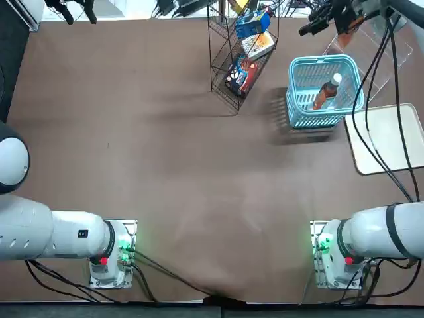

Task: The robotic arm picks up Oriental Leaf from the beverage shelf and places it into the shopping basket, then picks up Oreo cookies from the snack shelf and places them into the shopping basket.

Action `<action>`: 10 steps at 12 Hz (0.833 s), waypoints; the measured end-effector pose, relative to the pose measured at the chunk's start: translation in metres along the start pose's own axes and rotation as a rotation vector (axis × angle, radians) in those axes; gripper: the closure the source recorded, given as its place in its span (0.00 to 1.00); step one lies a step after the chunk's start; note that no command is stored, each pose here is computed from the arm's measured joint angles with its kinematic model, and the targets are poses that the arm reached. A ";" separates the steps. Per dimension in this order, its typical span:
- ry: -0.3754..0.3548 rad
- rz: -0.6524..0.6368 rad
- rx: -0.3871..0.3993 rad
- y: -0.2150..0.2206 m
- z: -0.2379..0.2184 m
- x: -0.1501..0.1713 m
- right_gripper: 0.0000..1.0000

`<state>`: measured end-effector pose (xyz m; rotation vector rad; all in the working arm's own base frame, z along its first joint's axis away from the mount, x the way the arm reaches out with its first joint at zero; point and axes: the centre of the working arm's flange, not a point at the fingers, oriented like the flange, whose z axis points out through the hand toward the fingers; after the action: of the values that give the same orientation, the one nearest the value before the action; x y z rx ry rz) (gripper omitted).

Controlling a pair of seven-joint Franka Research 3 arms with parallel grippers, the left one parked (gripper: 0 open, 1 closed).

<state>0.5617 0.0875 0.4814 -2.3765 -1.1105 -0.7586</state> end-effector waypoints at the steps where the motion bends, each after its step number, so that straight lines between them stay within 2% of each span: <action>1: 0.034 -0.020 0.017 0.001 0.008 -0.006 0.00; 7: 0.183 -0.106 0.052 0.009 0.041 -0.022 0.00; 10: 0.203 -0.102 0.026 0.008 0.056 -0.023 0.00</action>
<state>0.5724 0.1014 0.4234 -2.1783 -1.1540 -0.9901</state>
